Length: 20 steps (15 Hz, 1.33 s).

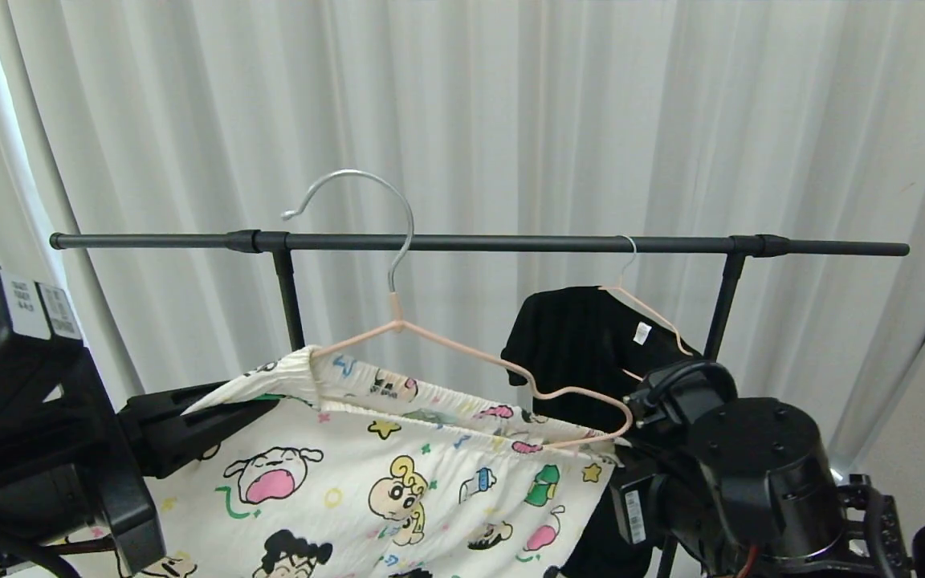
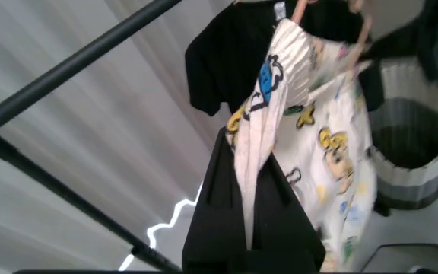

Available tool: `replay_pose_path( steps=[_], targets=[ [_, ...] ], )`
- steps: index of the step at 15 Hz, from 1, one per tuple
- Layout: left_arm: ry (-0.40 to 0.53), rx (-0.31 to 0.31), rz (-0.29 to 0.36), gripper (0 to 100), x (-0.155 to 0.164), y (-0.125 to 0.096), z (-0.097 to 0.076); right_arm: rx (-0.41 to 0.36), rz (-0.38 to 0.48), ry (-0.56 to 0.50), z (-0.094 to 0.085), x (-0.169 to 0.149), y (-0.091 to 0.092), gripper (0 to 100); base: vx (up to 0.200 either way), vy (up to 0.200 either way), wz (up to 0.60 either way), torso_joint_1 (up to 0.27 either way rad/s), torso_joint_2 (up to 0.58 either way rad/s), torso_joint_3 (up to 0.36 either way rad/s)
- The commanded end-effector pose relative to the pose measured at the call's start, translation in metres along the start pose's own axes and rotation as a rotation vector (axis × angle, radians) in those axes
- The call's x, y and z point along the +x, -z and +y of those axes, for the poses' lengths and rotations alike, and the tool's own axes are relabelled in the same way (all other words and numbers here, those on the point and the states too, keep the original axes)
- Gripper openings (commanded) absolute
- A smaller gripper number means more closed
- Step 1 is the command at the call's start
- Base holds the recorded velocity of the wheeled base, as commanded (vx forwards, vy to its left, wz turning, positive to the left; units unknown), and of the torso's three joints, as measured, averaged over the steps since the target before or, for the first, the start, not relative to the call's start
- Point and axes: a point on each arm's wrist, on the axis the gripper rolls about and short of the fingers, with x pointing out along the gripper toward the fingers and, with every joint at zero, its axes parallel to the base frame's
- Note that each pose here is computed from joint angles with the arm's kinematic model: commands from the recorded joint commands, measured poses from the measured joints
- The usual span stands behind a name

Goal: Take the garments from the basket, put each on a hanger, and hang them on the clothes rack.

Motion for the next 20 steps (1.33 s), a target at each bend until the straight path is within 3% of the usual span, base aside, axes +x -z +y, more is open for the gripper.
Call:
replay_pose_path(
  steps=[1,5,8,11,14,18,19,20],
  targets=[
    [-0.002,0.007,0.034,0,0.0,0.015,-0.004,0.018,-0.024,0.042,-0.021,-0.006,-0.007,0,0.0,0.0,0.0,0.0,0.0,0.0],
    [0.005,0.013,0.047,0,0.0,0.023,-0.007,0.013,-0.043,0.053,-0.029,-0.008,-0.013,0,0.0,0.0,0.0,0.0,0.0,0.0],
    [0.012,0.069,0.1,0,0.003,0.034,-0.01,-0.018,-0.094,-0.067,-0.03,-0.023,-0.03,0,0.0,0.0,0.0,0.0,0.0,0.0],
    [-0.001,0.056,0.149,0,0.01,0.039,-0.008,-0.075,-0.107,-0.104,-0.028,-0.032,-0.032,0,0.0,0.0,0.0,0.0,0.0,0.0],
    [-0.023,0.006,0.164,0,0.011,0.04,-0.008,-0.081,-0.121,-0.143,-0.019,-0.038,-0.037,0,0.0,0.0,0.0,0.0,0.0,0.0],
    [-0.085,-0.011,0.214,0,0.017,0.042,-0.005,-0.08,-0.152,-0.187,-0.012,-0.044,-0.044,0,0.0,0.0,0.0,0.0,0.0,0.0],
    [-0.084,-0.012,0.215,0,0.016,0.042,-0.005,-0.089,-0.158,-0.189,-0.011,-0.044,-0.046,100,0.0,0.0,0.0,0.0,0.0,0.0],
    [-0.083,-0.012,0.215,0,0.017,0.042,-0.005,-0.1,-0.164,-0.19,-0.011,-0.045,-0.048,100,0.0,0.0,0.0,0.0,0.0,0.0]
  ],
)
